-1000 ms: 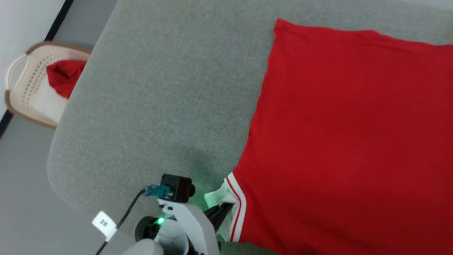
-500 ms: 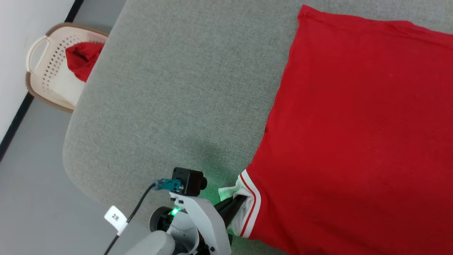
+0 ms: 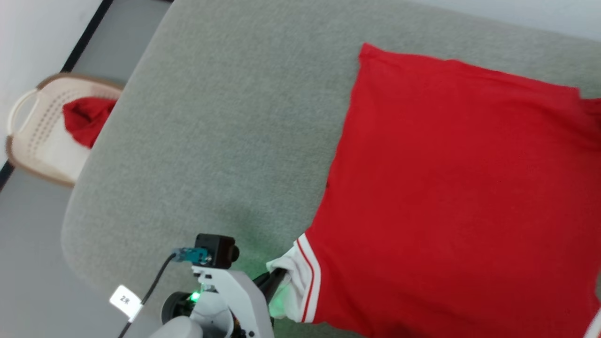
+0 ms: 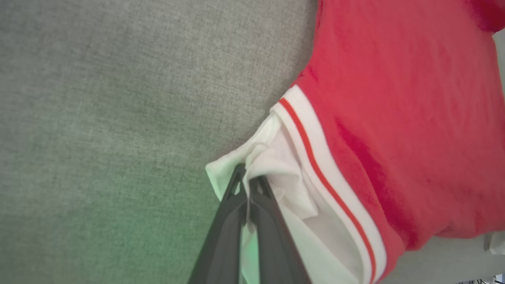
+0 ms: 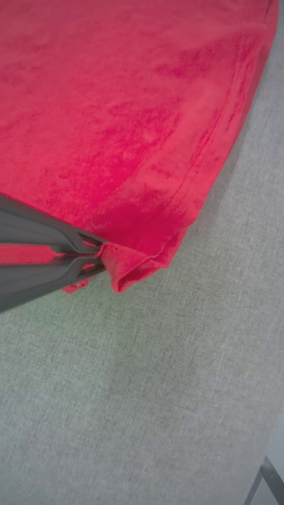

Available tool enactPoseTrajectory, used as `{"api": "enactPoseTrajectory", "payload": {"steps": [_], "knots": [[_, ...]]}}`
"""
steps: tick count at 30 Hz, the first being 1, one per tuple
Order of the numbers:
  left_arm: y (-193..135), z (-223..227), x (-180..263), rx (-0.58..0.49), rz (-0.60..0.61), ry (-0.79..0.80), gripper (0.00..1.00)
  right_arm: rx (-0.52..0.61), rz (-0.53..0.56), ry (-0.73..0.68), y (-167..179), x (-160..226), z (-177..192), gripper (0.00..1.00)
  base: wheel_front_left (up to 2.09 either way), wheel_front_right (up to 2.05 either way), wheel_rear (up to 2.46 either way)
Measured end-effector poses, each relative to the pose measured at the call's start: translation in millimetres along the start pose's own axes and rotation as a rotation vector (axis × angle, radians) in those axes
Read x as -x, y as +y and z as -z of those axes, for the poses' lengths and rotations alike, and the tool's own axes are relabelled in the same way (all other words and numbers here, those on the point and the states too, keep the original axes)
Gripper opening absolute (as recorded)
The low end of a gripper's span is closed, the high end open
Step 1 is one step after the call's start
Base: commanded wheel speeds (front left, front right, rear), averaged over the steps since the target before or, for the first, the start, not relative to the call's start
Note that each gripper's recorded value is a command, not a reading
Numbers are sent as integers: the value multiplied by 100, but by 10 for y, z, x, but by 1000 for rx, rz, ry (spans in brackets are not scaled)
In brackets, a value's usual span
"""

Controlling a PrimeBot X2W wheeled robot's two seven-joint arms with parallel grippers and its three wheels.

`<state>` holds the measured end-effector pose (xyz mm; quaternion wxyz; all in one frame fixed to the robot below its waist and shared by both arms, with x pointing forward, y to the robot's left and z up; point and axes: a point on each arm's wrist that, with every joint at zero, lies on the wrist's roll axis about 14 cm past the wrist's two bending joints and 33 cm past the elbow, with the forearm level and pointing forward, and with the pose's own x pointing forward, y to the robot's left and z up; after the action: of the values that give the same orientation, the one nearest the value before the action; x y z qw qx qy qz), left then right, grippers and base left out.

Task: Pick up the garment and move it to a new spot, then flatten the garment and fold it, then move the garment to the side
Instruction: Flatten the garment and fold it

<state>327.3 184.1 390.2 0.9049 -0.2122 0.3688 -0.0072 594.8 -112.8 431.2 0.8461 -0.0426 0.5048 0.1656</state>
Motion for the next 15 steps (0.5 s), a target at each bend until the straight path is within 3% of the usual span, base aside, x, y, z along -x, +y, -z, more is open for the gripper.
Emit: {"api": "enactPoseTrajectory", "payload": {"steps": [9, 15], "knots": [[-128, -66, 63, -37, 38, -15, 0, 66, 3, -56, -159, 532, 342, 0, 0, 0, 0], [-291, -77, 77, -70, 85, -14, 0, 43, -14, -85, -271, 807, 763, 0, 0, 0, 0]]}}
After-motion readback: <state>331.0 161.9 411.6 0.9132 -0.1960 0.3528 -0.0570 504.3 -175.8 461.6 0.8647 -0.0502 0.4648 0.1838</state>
